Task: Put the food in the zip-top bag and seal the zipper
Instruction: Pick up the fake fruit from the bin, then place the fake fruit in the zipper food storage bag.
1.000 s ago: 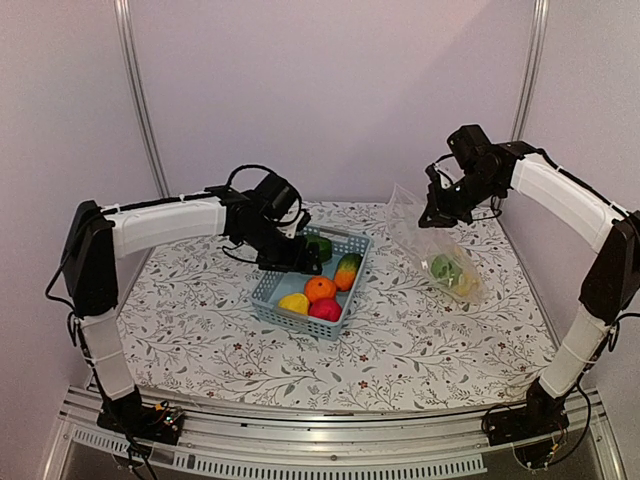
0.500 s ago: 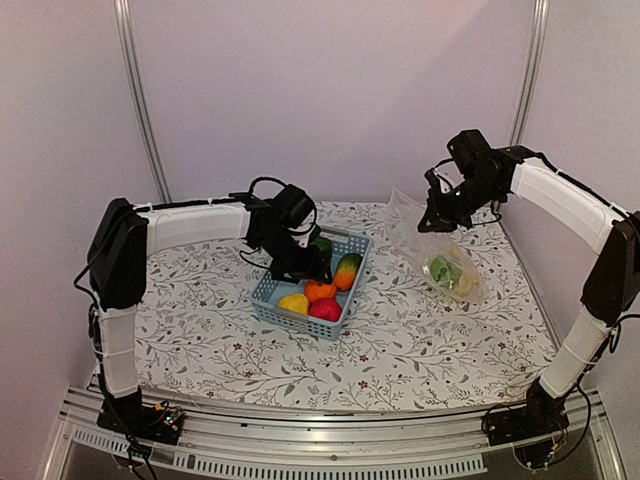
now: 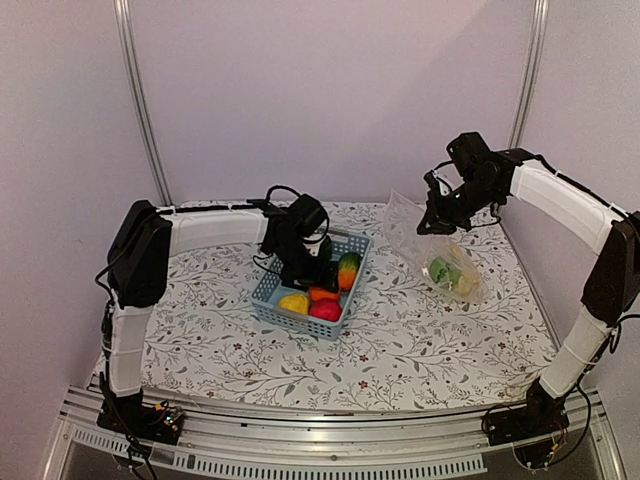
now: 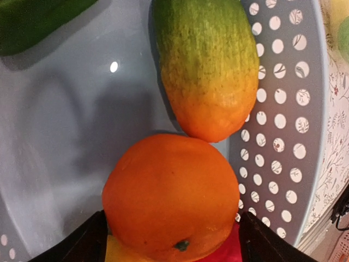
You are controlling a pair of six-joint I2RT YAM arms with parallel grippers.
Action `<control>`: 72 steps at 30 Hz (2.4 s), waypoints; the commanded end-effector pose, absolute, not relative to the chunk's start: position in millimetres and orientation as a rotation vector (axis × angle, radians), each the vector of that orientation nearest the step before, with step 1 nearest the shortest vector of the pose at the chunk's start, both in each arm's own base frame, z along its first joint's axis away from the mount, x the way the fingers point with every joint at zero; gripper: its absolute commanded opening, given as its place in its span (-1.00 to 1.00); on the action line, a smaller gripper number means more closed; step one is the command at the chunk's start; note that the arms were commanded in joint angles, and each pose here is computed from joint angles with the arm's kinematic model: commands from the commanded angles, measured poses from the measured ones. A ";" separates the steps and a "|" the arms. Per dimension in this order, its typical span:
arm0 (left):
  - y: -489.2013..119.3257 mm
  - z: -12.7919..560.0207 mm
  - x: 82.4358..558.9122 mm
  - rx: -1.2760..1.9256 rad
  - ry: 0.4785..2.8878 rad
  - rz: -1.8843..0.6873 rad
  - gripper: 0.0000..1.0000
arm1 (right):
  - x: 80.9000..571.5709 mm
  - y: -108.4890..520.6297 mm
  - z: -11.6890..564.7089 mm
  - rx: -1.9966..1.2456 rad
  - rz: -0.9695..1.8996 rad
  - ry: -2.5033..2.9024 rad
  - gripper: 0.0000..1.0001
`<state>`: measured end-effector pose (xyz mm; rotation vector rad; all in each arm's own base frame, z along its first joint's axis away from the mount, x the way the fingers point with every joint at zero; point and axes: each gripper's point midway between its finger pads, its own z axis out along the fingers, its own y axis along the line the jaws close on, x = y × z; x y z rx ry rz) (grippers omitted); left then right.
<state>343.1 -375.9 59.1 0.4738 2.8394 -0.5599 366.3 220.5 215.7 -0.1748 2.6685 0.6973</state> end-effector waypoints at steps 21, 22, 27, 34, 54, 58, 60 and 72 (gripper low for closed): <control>-373.6 141.3 353.4 0.503 2.704 -0.479 0.33 | 360.0 219.7 224.5 -0.154 0.736 2.629 -1.00; -375.0 150.6 354.8 0.500 2.686 -0.497 0.33 | 360.3 220.4 224.9 -0.154 0.741 2.626 -1.00; -402.5 203.9 353.4 0.590 2.536 -0.664 0.31 | 360.6 223.5 224.8 -0.157 0.759 2.626 -1.00; -445.4 284.2 339.0 0.672 2.258 -0.898 0.25 | 361.6 226.6 228.5 -0.172 0.760 2.624 -1.00; -505.6 263.6 330.1 0.793 2.122 -0.889 0.22 | 351.2 239.4 261.0 -0.205 0.737 2.595 -1.00; -503.0 245.4 333.1 0.773 2.171 -0.855 0.22 | 348.6 238.0 271.8 -0.193 0.740 2.577 -1.00; -501.7 239.6 335.3 0.758 2.190 -0.837 0.22 | 346.7 237.6 273.7 -0.190 0.740 2.577 -1.00; -498.2 220.3 349.6 0.687 2.260 -0.763 0.29 | 339.7 246.9 277.0 -0.204 0.777 2.571 -1.00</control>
